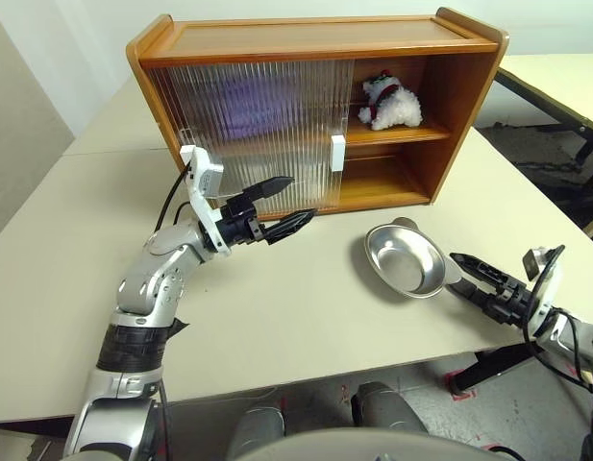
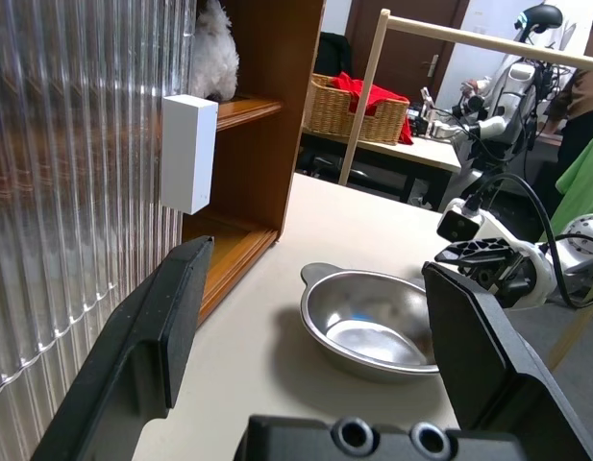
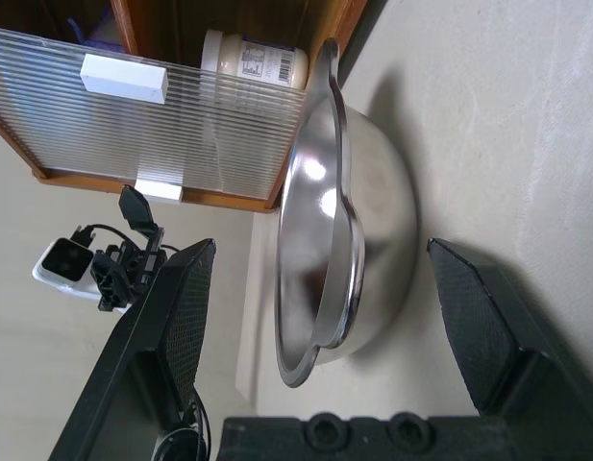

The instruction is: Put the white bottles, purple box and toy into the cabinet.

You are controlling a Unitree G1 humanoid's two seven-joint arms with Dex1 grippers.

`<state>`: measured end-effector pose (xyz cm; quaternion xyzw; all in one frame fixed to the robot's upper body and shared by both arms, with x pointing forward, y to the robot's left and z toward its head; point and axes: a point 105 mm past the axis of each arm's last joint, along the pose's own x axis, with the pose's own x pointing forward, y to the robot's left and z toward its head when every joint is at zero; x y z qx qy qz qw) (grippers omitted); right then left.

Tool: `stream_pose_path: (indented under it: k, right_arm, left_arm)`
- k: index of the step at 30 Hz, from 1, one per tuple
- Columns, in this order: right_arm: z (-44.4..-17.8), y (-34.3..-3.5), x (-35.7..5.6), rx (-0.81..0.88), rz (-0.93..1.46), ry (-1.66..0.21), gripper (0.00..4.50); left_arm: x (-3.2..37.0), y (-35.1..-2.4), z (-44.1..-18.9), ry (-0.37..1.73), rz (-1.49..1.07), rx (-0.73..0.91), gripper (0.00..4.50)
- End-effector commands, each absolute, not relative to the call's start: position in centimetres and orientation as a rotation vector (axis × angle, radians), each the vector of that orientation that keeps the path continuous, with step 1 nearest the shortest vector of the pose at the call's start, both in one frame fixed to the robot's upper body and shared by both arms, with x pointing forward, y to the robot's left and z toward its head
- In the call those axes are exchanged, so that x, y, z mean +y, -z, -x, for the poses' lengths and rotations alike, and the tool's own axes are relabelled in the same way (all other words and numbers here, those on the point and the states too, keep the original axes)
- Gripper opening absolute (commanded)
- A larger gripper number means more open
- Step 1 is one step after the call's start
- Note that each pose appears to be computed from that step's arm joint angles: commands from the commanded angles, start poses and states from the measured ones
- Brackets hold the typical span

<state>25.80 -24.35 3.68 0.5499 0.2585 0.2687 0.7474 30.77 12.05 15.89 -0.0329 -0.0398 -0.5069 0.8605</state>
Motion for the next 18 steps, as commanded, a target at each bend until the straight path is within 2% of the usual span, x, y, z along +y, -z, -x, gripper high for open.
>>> stream_pose_path:
  k: [1,2,8,12,18]
  right_arm:
    - [-25.92,-3.11,-24.58,0.585,-1.192,-0.55,3.99]
    - [-25.94,-3.13,-24.59,0.585,-1.192,-0.549,3.76]
    - [-26.1,-3.35,-24.55,0.585,-1.193,-0.549,1.45]
    - [-26.17,-3.55,-24.43,0.584,-1.194,-0.552,0.09]
    - [-26.3,-3.8,-24.4,0.579,-1.192,-0.55,0.04]
  left_arm:
    - [11.99,-16.14,-30.66,1.069,0.051,-0.082,4.5]
    - [11.99,-16.15,-30.66,1.069,0.051,-0.082,4.5]
    - [12.12,-16.28,-30.78,1.064,0.049,-0.084,4.5]
    - [12.11,-16.29,-30.8,1.063,0.049,-0.086,4.5]
    - [12.09,-16.27,-30.84,1.064,0.048,-0.085,4.5]
